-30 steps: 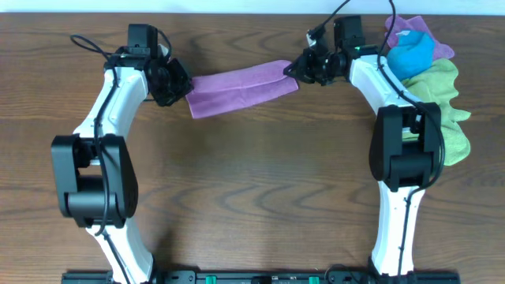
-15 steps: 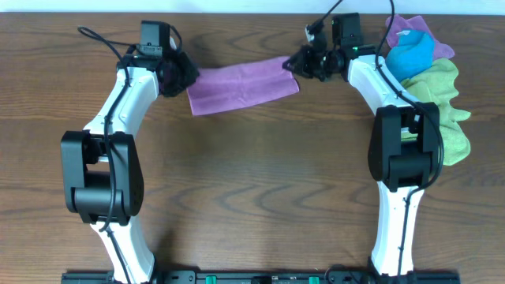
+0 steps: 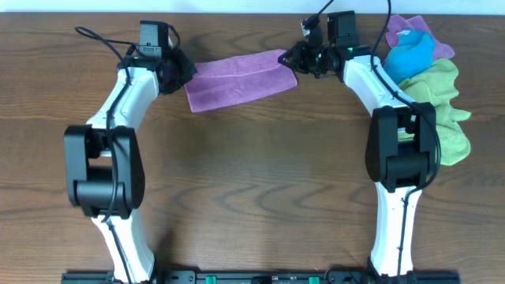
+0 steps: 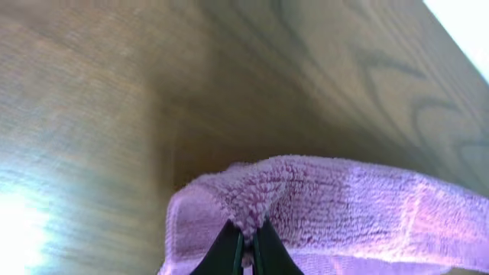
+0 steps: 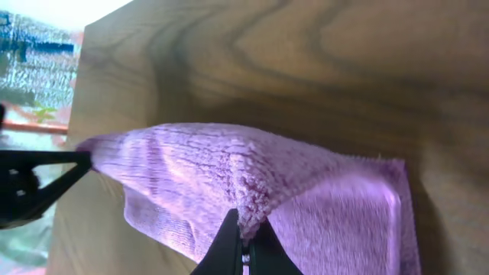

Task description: Fold the cloth

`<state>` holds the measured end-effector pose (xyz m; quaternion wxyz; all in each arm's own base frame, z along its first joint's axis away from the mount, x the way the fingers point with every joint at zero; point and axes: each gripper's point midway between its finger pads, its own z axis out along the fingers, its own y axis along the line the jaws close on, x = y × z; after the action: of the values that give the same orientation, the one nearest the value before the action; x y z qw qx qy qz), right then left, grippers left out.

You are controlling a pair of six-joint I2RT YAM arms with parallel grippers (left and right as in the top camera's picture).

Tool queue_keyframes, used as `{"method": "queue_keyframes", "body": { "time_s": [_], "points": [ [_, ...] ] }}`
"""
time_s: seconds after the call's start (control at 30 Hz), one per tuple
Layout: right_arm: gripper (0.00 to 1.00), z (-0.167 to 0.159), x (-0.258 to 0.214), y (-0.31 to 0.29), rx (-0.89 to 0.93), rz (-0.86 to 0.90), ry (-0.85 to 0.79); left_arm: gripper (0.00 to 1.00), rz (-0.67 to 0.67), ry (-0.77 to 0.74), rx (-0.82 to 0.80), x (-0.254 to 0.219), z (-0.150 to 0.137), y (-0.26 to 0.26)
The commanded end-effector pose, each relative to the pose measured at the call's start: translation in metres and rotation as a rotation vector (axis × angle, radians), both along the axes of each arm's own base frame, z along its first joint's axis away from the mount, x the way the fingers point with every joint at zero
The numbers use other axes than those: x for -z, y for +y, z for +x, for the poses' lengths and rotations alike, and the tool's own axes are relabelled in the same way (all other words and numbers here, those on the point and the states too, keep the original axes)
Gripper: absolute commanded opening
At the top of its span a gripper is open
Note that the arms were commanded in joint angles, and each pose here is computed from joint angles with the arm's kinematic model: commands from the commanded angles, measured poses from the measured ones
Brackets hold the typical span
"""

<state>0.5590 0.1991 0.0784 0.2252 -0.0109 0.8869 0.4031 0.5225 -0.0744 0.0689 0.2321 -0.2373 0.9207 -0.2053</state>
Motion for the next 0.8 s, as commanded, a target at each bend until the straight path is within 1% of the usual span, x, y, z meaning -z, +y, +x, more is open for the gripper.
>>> {"method": "queue_keyframes", "body": {
  "time_s": [0.0,0.07,0.17,0.23,0.33,0.47,0.53,0.63,0.77],
  "points": [
    [0.01,0.009,0.004,-0.004,0.043,-0.037,-0.016,0.06,-0.056,-0.009,0.043,0.018,0.009,-0.01],
    [0.01,0.013,0.004,-0.007,0.06,-0.055,-0.034,0.06,-0.07,-0.031,0.045,0.019,0.015,-0.012],
    [0.01,0.019,0.001,-0.008,0.072,-0.062,-0.063,0.06,-0.065,-0.036,0.039,0.02,0.017,-0.01],
    [0.01,0.016,0.002,-0.006,0.062,-0.053,-0.048,0.05,-0.077,-0.011,0.042,0.021,0.012,-0.009],
    [0.01,0.001,0.004,0.001,0.012,-0.008,0.015,0.06,-0.126,0.01,0.072,0.016,0.005,-0.017],
    [0.01,-0.011,0.011,0.0,0.006,-0.01,0.084,0.06,-0.101,0.039,0.052,0.016,-0.002,-0.011],
    [0.01,-0.016,0.016,-0.004,0.01,-0.019,0.118,0.06,-0.099,0.092,0.05,0.022,-0.013,-0.009],
    [0.01,-0.016,0.018,-0.009,0.021,-0.025,0.131,0.06,-0.094,0.14,0.054,0.028,-0.023,-0.009],
    [0.02,-0.016,0.016,-0.013,0.021,-0.002,0.139,0.06,-0.118,0.139,0.059,0.024,-0.023,-0.011]
  ]
}}
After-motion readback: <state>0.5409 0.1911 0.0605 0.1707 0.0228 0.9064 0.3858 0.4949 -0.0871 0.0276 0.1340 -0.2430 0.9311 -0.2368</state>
